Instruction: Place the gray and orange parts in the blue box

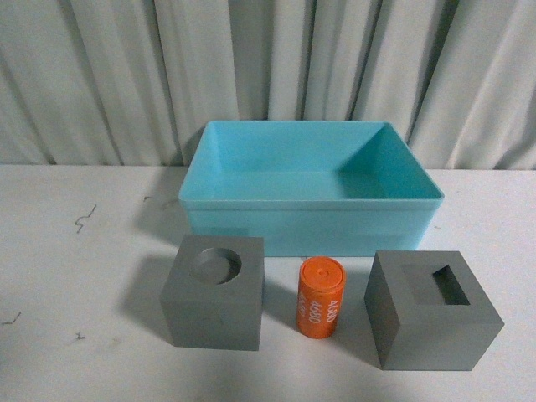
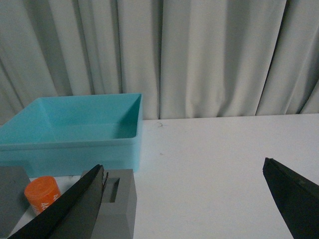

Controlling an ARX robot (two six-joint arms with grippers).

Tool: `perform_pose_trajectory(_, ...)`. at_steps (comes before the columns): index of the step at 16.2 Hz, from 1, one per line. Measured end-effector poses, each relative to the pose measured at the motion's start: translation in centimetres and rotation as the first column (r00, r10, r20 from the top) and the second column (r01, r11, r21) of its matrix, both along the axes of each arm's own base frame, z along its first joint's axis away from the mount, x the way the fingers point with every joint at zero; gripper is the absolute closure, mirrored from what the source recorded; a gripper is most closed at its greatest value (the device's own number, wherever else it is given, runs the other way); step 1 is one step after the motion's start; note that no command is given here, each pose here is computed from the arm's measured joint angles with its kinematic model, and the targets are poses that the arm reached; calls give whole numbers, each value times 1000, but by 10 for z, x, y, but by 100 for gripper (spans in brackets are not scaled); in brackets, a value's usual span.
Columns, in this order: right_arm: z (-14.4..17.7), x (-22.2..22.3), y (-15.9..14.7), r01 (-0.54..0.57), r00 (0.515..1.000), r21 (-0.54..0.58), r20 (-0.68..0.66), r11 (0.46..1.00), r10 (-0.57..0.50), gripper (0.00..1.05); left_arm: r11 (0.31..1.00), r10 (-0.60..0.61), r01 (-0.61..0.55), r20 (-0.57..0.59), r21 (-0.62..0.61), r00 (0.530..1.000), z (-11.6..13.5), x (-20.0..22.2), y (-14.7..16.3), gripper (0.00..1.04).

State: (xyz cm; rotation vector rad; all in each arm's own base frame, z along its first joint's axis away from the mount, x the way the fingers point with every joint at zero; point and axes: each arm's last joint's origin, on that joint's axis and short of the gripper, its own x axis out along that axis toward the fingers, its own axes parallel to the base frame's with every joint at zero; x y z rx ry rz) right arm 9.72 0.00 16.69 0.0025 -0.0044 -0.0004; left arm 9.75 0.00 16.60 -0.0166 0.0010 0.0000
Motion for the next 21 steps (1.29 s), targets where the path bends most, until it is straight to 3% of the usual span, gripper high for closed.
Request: perform_pose_trajectory(21, 0, 0, 0, 0, 1000, 0, 0, 1000, 0, 6, 1000, 0, 0, 0, 0, 1000, 0, 0, 0, 7)
